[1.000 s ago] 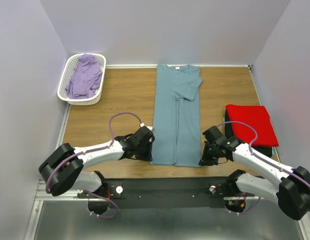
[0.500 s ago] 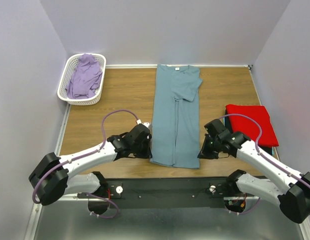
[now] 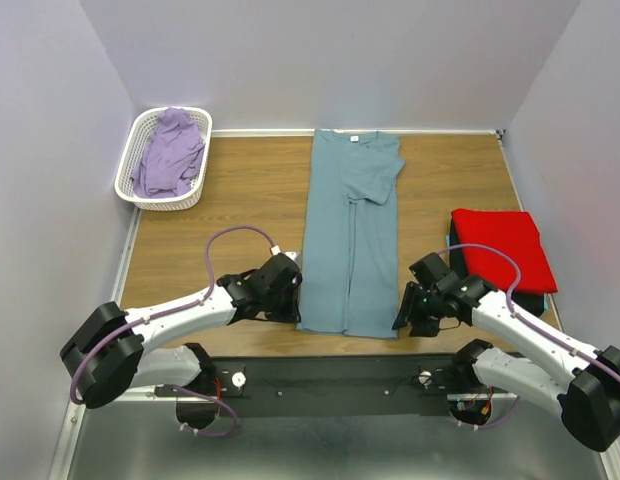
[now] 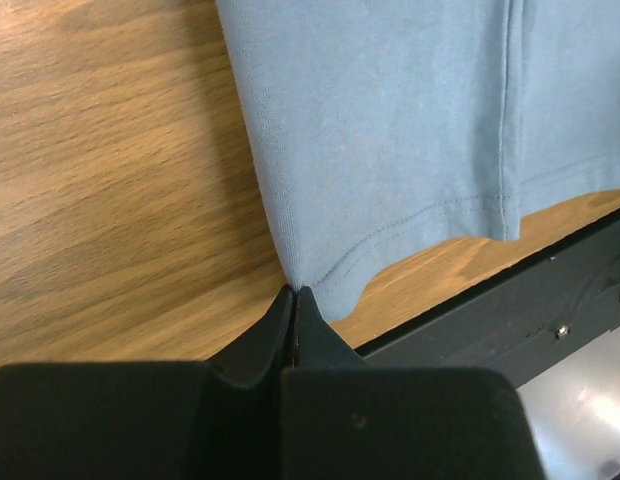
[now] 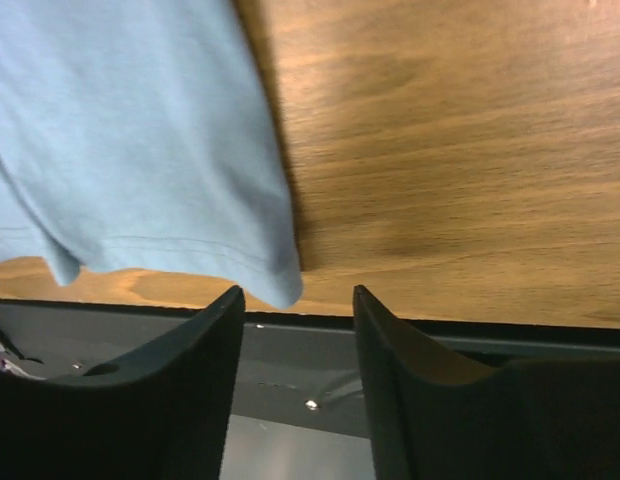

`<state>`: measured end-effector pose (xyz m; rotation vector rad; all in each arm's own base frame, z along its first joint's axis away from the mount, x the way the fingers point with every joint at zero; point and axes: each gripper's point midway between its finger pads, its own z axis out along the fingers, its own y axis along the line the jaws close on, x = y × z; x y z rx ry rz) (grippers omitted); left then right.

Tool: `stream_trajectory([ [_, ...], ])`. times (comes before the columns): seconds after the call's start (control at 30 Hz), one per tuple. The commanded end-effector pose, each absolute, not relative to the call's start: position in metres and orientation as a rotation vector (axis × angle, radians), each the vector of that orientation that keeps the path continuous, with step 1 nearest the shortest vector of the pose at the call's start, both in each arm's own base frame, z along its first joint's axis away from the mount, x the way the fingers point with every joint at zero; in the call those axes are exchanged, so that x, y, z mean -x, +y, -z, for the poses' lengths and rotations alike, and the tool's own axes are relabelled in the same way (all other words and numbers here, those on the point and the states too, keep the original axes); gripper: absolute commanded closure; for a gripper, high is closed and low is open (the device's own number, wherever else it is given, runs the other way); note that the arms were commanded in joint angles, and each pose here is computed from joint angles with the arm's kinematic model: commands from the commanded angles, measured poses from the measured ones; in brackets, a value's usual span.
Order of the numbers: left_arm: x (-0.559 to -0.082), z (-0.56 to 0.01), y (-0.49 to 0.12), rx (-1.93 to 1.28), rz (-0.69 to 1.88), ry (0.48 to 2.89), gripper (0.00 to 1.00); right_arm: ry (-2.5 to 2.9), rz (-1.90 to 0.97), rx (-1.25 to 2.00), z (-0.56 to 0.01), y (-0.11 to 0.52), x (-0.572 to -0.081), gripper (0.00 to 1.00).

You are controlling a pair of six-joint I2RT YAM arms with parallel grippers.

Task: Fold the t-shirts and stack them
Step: Fold the tshirt

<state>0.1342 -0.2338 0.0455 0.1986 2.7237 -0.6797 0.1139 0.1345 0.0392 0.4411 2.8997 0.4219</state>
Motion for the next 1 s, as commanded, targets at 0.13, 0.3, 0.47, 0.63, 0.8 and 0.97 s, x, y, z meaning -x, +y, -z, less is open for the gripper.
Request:
stream_trajectory([
  [0.13, -0.124, -0.032, -0.234, -0.204, 0.697, 2.771, 1.00, 2.888, -0.548, -0.498, -0.029, 0.150, -0.113, 0.44],
  [0.3, -0.122, -0.028, -0.232, -0.204, 0.690, 2.783, 1.00, 2.902, -0.559, -0.525, -0.015, 0.152, -0.110, 0.46],
  [0.47, -0.121, -0.028, -0.233, -0.204, 0.696, 2.785, 1.00, 2.926, -0.531, -0.527, -0.006, 0.149, -0.104, 0.58],
  [0.63, -0.111, -0.023, -0.230, -0.197, 0.722, 2.815, 1.00, 2.944, -0.547, -0.493, -0.008, 0.149, -0.099, 0.87],
  [0.8, -0.099, -0.026, -0.232, -0.183, 0.772, 2.823, 1.00, 2.935, -0.582, -0.398, -0.026, 0.155, -0.097, 1.00],
  [0.97, -0.101, -0.041, -0.239, -0.198, 0.795, 2.776, 1.00, 2.916, -0.566, -0.319, -0.041, 0.159, -0.099, 1.00],
])
